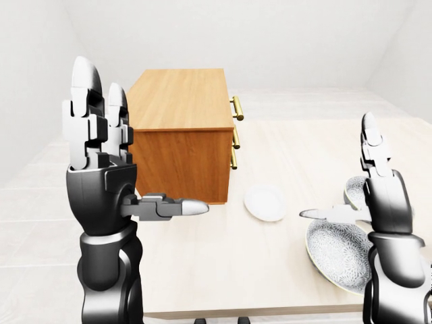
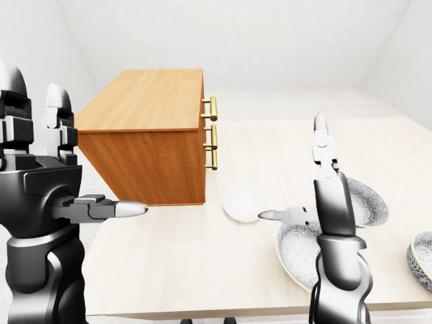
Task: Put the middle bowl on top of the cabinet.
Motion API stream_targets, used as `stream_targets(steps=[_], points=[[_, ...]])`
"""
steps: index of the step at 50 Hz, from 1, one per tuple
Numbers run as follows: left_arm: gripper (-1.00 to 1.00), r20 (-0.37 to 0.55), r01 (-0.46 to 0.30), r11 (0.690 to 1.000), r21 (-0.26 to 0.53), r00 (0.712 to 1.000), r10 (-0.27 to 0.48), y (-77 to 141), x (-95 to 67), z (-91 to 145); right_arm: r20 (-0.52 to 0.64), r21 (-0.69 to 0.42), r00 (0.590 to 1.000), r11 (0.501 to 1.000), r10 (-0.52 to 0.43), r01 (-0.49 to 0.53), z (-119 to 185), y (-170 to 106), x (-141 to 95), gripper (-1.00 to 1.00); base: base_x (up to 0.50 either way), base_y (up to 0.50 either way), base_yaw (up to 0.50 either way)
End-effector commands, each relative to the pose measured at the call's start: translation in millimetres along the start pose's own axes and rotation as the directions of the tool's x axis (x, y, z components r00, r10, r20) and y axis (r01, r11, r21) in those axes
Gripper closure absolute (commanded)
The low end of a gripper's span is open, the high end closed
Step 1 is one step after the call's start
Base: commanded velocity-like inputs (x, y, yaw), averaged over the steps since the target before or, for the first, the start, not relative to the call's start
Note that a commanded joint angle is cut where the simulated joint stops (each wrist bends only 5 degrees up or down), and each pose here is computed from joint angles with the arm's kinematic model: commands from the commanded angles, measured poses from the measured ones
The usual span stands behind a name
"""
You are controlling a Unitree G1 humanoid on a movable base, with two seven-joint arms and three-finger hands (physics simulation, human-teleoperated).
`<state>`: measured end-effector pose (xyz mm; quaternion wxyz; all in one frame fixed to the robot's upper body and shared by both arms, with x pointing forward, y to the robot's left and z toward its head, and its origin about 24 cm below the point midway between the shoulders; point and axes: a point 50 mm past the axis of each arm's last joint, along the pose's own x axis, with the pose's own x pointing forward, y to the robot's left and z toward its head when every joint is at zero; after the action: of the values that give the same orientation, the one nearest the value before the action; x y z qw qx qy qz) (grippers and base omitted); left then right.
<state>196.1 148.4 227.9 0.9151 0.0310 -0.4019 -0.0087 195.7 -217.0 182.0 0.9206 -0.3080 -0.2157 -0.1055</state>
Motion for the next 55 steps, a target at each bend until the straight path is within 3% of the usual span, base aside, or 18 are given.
stream_targets(steps=[1, 4, 26, 29, 55], points=[[-1.0, 0.01, -0.006, 1.0, 0.009, 1.0, 0.006, 0.9, 1.2, 1.4, -0.044, -0.099, 0.997, 0.993, 0.058, -0.062, -3.6, 9.0, -2.2, -1.0, 0.0, 0.0, 0.0], [-1.0, 0.017, -0.004, 1.0, 0.01, 1.0, 0.004, 0.7, 1.2, 3.0, -0.073, -0.163, 0.994, 0.982, 0.083, -0.094, -7.9, 13.1, -2.3, -1.0, 0.0, 0.0, 0.0], [-1.0, 0.014, -0.014, 1.0, -0.009, 1.0, 0.014, 1.7, 0.8, 2.5, -0.125, -0.234, 0.989, 0.966, 0.081, -0.108, -12.6, 14.4, -3.6, -1.0, 0.0, 0.0, 0.0], [-1.0, 0.017, -0.009, 1.0, -0.01, 1.0, 0.009, 0.9, 0.7, 3.3, -0.139, -0.314, 0.986, 0.941, 0.088, -0.128, -12.6, 17.5, -3.6, -1.0, 0.0, 0.0, 0.0], [-1.0, 0.008, -0.003, 1.0, -0.009, 1.0, 0.003, -0.2, -1.0, 2.7, -0.134, -0.274, 0.987, 0.953, 0.094, -0.128, -10.9, 17.1, -4.0, -1.0, 0.0, 0.0, 0.0]])
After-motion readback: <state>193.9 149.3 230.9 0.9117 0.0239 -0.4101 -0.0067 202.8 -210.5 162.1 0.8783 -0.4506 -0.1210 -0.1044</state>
